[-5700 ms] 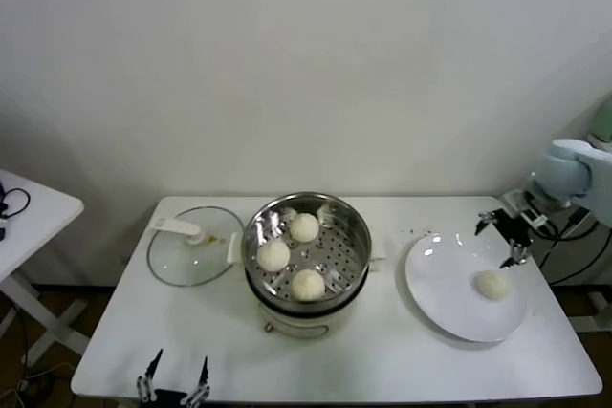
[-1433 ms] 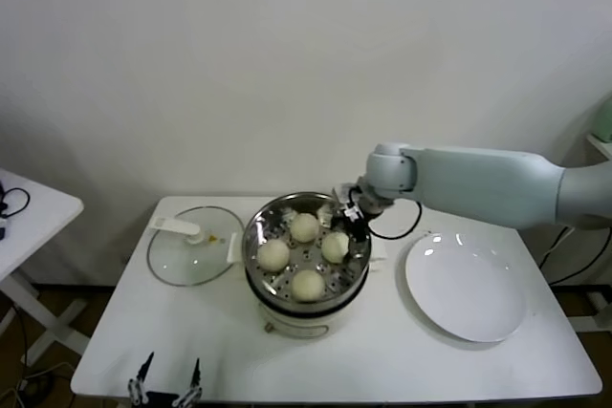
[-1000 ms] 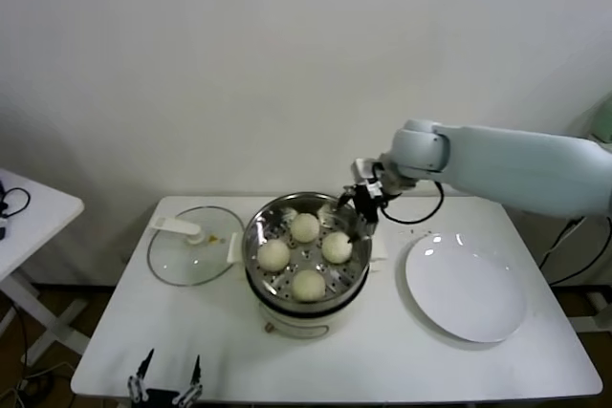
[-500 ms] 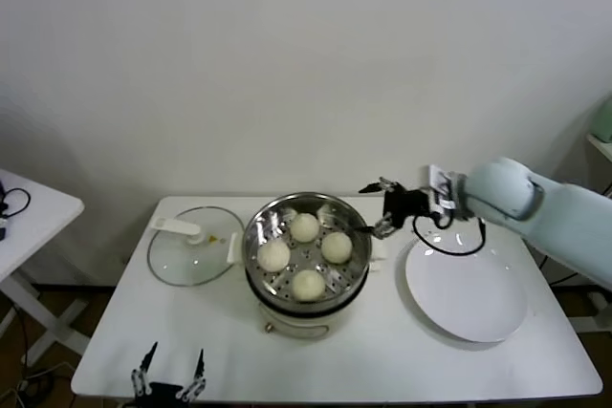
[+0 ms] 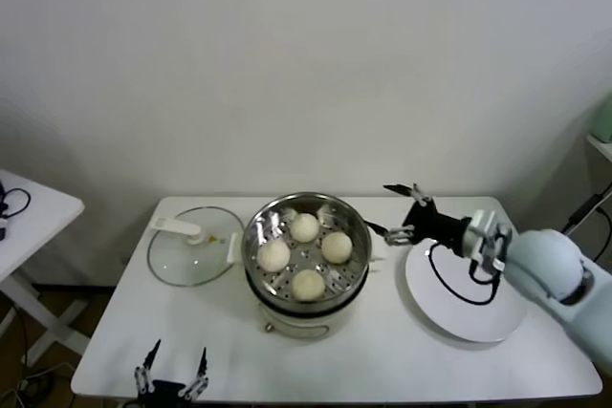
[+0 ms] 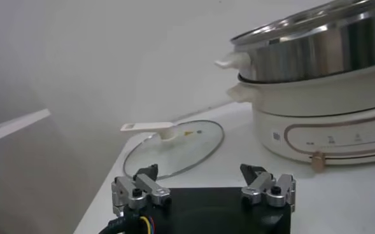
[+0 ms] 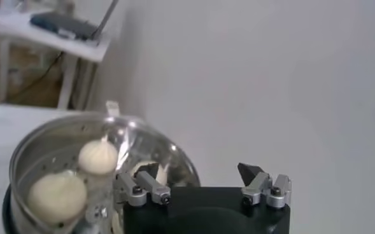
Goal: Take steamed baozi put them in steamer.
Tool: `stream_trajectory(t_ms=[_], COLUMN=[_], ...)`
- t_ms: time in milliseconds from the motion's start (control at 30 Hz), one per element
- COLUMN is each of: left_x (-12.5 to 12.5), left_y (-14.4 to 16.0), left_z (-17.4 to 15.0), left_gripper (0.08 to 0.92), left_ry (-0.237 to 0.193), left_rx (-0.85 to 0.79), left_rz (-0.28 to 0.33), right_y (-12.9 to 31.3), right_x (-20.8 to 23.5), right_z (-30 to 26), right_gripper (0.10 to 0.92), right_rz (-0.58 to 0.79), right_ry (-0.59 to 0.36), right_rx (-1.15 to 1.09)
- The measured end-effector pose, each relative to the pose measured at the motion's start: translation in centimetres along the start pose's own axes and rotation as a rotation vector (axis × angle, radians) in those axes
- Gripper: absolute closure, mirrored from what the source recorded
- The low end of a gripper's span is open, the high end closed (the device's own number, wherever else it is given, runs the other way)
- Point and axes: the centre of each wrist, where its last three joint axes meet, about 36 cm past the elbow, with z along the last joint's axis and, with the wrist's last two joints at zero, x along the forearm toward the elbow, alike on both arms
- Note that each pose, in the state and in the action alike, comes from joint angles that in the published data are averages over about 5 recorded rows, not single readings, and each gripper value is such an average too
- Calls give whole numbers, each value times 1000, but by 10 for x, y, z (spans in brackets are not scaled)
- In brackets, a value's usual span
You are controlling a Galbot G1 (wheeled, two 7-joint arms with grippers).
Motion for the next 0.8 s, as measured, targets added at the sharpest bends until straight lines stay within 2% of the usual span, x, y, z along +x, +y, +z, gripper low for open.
stream_trajectory(t_ms=[167,467,800], left_x=[-2,-6,-6], left_y=[0,-4,-6], left_z=[1,0,-2], left_gripper=[177,177,177], left_ry=[-2,-8,-16], left_rx=[5,19,23], left_rz=[-2,-3,-1], right_y=[40,144,230], right_x=[21,63,85], right_z=[40,112,145], right_gripper=[200,200,200], right_rz=[112,285,487], right_ry=[-76,-147,-242], right_rx=[-91,-278,-394])
